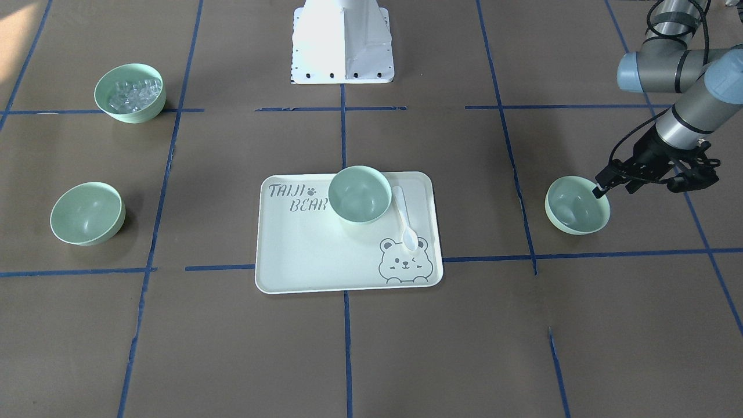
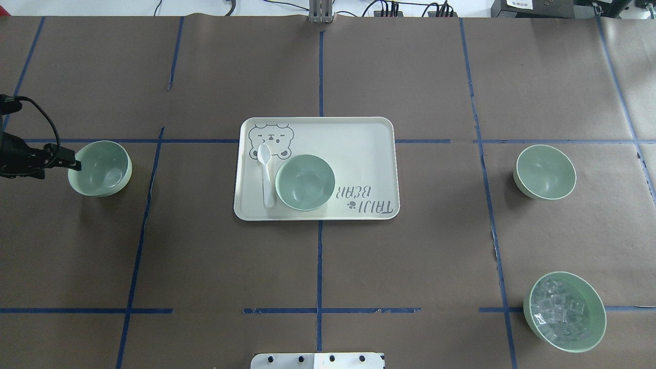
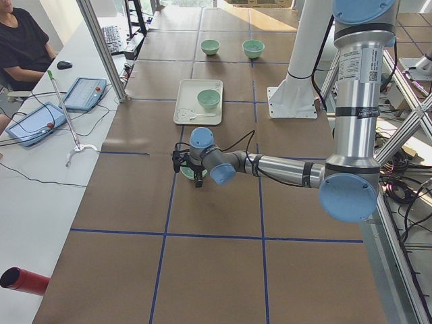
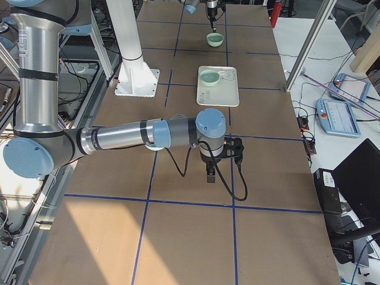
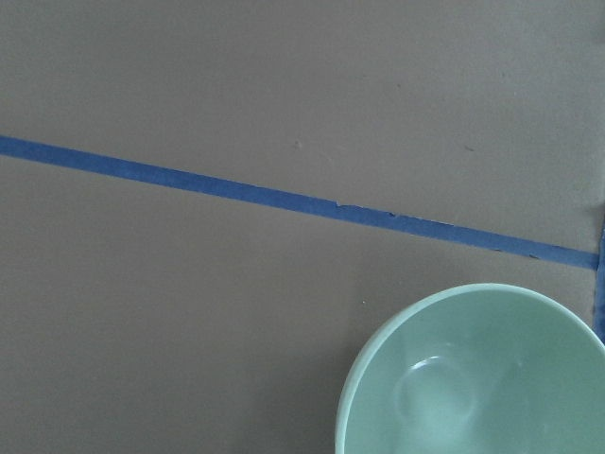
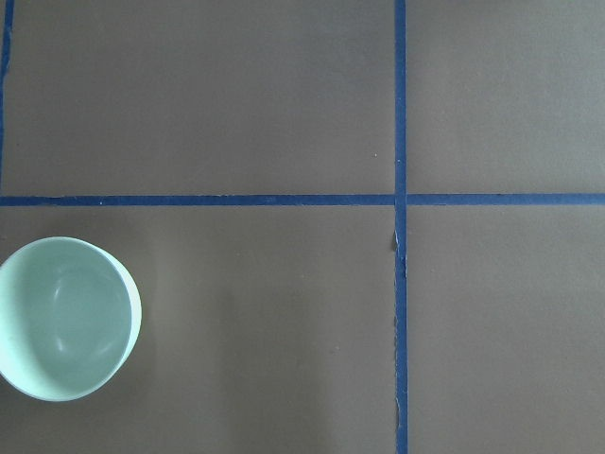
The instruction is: Stack green bowls together
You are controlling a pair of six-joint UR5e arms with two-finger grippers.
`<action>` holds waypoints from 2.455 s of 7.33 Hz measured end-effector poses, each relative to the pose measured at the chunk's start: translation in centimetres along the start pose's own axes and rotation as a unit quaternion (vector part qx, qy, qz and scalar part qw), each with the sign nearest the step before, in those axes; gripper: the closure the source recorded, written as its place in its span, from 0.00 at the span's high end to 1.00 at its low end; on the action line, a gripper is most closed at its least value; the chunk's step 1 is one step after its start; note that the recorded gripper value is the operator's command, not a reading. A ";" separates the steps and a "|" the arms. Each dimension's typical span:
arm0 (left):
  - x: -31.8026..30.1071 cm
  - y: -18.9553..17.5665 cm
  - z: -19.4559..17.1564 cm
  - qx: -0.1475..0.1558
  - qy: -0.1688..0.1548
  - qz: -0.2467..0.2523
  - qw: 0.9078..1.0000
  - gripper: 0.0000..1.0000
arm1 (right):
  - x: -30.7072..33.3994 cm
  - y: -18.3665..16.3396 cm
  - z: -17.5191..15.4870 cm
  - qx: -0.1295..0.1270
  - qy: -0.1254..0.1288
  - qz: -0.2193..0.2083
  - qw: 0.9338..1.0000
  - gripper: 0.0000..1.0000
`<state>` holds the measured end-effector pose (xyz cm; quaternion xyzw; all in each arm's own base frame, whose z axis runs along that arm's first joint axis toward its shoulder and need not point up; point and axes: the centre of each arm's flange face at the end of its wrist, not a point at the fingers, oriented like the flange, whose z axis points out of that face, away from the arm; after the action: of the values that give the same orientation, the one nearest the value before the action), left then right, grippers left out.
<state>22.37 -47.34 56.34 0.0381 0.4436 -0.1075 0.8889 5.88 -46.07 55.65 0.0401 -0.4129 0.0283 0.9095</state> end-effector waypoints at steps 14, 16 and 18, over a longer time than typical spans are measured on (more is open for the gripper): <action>18.2 -6.3 -11.4 -0.017 0.047 -0.138 0.989 0.00 | -12.3 -2.9 12.9 -0.023 0.033 -0.020 0.999 1.00; 26.2 -4.5 -10.6 -0.024 0.063 -0.180 0.981 0.00 | -13.8 -2.1 15.4 -0.035 0.039 -0.029 0.998 1.00; 30.5 -3.2 -10.0 -0.034 0.072 -0.197 0.977 0.00 | -15.0 -1.6 17.7 -0.051 0.044 -0.033 0.997 1.00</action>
<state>31.65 -53.57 26.07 -0.0726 0.5089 -0.2627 0.8165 -17.06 -49.69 55.85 0.0056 -0.3721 -0.0210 0.9279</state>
